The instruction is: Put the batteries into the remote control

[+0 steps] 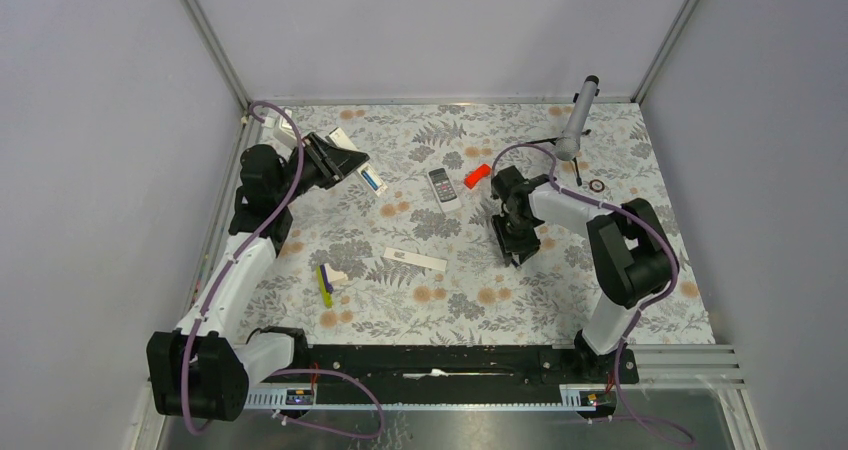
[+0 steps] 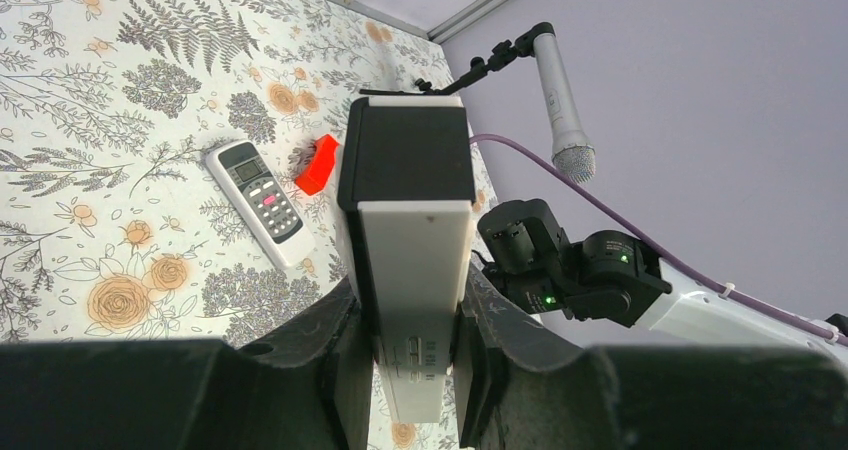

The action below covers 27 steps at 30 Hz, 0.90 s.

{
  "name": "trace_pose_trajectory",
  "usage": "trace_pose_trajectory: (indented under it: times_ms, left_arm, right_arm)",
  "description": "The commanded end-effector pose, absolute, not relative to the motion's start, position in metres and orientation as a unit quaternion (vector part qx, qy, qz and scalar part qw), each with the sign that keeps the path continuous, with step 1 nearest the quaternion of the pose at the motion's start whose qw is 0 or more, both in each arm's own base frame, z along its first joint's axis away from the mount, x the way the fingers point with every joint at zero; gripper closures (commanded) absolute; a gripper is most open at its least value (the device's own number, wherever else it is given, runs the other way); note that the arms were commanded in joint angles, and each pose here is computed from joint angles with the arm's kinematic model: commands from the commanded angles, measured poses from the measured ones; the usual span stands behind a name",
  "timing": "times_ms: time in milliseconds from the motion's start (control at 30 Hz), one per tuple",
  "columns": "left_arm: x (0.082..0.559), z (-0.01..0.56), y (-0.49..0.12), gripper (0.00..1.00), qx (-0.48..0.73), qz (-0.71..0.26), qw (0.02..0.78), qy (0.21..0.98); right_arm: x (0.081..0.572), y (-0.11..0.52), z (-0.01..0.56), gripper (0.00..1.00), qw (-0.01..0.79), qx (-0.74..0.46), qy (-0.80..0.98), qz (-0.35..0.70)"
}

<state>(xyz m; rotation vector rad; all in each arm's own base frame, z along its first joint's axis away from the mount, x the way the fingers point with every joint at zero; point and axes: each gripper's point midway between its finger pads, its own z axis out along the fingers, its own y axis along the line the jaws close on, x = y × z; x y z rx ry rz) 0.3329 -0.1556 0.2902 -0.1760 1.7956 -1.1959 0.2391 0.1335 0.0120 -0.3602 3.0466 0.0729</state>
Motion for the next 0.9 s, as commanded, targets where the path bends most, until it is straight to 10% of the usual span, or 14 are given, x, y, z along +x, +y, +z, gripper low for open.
trace_pose_trajectory:
  times_ms: [0, 267, 867]
  left_arm:
    - [0.337, 0.328, -0.155, 0.94, -0.041, -0.500, 0.508, 0.700]
    - [0.338, 0.327, -0.153, 0.95, -0.044, -0.500, 0.509, 0.699]
    - [0.321, 0.254, -0.197, 0.94, -0.028, -0.540, 0.384, 0.748]
  right_arm:
    - [0.230, 0.127, 0.011, 0.58, 0.013, -0.127, 0.992, 0.011]
    - [0.236, 0.123, 0.009, 0.83, 0.010, -0.124, 0.992, -0.013]
    - [0.284, 0.229, 0.131, 0.89, 0.205, -0.136, 0.948, 0.200]
